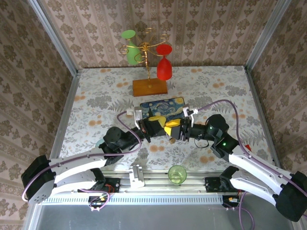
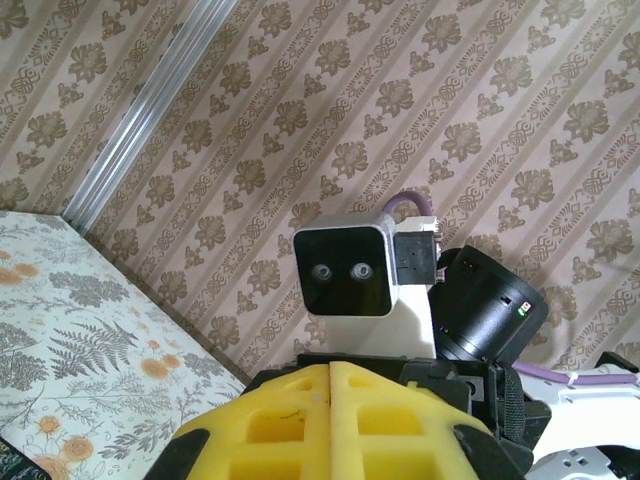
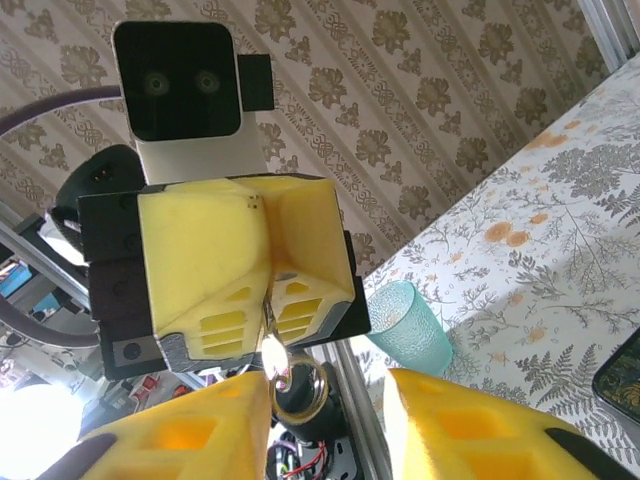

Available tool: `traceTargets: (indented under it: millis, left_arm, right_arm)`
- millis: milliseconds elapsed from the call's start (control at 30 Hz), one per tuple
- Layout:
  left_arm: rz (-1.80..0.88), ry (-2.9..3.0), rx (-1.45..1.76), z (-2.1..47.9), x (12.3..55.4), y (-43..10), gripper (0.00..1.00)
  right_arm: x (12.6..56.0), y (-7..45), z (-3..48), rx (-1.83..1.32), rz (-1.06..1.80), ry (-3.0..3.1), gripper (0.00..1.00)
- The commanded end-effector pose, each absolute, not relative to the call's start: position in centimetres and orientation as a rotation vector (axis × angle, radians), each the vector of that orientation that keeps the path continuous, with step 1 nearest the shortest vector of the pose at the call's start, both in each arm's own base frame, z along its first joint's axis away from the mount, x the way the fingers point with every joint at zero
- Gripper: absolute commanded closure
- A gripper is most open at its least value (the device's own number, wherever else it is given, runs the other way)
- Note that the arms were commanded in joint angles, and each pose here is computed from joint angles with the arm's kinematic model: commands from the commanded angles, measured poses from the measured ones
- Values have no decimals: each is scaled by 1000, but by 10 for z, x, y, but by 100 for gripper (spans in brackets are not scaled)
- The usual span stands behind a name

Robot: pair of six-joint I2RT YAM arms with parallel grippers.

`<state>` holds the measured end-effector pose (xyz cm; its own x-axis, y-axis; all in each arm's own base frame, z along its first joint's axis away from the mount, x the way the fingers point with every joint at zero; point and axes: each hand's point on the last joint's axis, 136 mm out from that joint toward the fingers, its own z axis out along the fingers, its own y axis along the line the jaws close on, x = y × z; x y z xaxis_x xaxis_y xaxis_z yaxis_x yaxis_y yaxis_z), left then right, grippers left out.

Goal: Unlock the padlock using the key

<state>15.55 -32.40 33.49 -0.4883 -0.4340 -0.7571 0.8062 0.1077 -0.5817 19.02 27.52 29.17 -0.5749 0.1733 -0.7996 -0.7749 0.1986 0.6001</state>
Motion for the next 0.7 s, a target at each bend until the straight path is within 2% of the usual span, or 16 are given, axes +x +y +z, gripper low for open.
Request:
traceTargets:
  millis: [0, 67, 133, 333, 433, 467, 500, 567, 600, 633, 667]
  left_arm:
    - [-1593, 1328, 411, 345, 150, -323, 100]
    - [-1593, 1329, 410, 344, 150, -323, 100]
    - [-1596, 1329, 406, 344, 150, -323, 100]
    - [-1607, 1323, 393, 343, 150, -321, 100]
    - [-1609, 1337, 387, 339, 151, -322, 98]
    - [-1606, 1336, 384, 339, 151, -321, 85]
    - [-1606, 1332, 381, 340, 151, -320, 63]
    - [-1596, 1355, 330, 338, 156, -315, 36]
    - [-1580, 1378, 284, 337, 161, -310, 6]
    - [-1567, 1429, 219, 333, 168, -305, 0]
    - [-1551, 1498, 143, 327, 177, -300, 0]
  right_arm:
    - [190, 279, 315, -586, 1504, 1573, 66]
    - [190, 282, 315, -593, 1511, 1573, 73]
    - [189, 283, 315, -597, 1512, 1571, 75]
    - [187, 281, 317, -595, 1509, 1557, 96]
    - [190, 276, 312, -584, 1451, 1586, 100]
    - [191, 274, 310, -581, 1424, 1599, 100]
    - [194, 271, 306, -571, 1376, 1622, 100]
    - [200, 260, 297, -547, 1242, 1678, 100]
    - [206, 253, 289, -536, 1129, 1725, 100]
    - [212, 244, 281, -532, 994, 1771, 100]
    - [216, 236, 273, -533, 873, 1802, 100]
